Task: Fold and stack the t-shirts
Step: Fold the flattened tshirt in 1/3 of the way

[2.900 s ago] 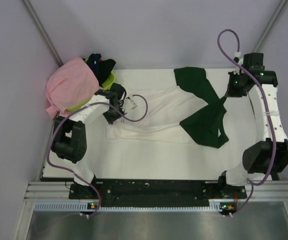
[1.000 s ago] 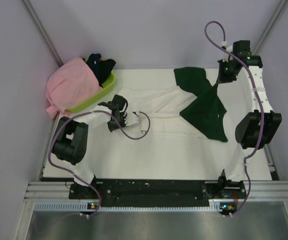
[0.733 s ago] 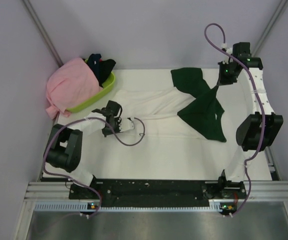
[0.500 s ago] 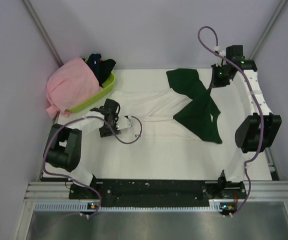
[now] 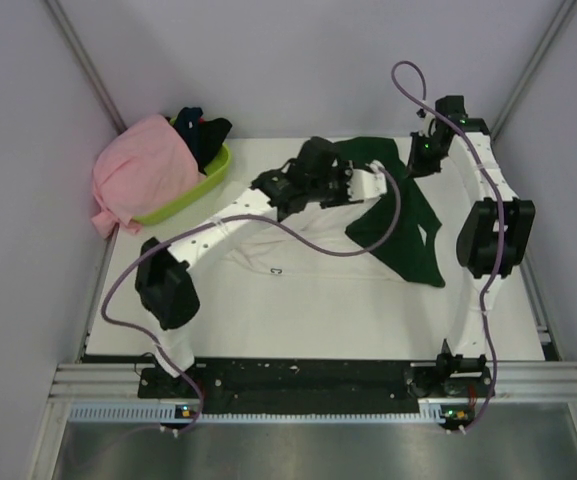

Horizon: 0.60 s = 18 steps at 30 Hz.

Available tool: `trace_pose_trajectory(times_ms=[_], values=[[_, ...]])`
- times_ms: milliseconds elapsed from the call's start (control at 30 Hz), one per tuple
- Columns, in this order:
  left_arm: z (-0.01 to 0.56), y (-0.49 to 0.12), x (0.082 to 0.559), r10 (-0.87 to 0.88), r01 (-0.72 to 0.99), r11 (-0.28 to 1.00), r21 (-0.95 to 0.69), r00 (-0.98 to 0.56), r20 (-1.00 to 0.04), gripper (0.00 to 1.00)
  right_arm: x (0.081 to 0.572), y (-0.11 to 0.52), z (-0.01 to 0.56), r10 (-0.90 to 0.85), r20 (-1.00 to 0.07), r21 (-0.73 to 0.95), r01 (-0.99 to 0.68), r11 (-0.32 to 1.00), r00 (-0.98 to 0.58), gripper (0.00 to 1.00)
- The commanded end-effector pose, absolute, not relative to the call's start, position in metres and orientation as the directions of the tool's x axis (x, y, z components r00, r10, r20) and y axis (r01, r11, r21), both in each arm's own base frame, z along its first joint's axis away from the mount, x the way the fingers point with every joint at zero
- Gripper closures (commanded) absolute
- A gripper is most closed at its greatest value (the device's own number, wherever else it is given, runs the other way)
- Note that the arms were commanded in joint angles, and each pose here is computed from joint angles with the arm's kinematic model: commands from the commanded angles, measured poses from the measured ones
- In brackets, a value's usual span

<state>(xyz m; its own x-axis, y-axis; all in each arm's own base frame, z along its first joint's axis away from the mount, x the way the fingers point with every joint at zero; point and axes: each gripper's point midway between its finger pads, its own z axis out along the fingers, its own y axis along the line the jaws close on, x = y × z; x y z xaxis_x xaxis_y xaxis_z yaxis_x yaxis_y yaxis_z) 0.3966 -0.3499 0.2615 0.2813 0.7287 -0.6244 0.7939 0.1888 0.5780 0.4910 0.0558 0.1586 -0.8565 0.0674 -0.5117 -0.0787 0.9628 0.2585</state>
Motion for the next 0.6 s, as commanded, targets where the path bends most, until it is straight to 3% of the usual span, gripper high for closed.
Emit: trace_pose_trajectory(times_ms=[0, 133, 267, 567], values=[[0.200, -0.436, 0.373, 0.635, 0.880, 0.104, 0.464, 0.300, -0.712, 0.56, 0.509, 0.052, 0.163, 0.202, -0.500, 0.371, 0.003, 0.929, -0.842, 1.00], [0.185, -0.497, 0.362, 0.525, 0.911, 0.079, 0.404, 0.306, -0.794, 0.53, 0.513, 0.053, 0.146, 0.234, -0.460, 0.410, 0.029, 0.912, -0.857, 1.00], [0.184, -0.535, 0.371, 0.446, 0.926, 0.166, 0.338, 0.235, -0.864, 0.47, 0.511, 0.060, 0.128, 0.266, -0.408, 0.454, 0.058, 0.889, -0.874, 1.00], [0.131, -0.561, 0.407, 0.470, 0.901, 0.314, 0.298, 0.125, -0.874, 0.43, 0.501, 0.057, 0.126, 0.256, -0.419, 0.425, 0.061, 0.903, -0.871, 1.00]])
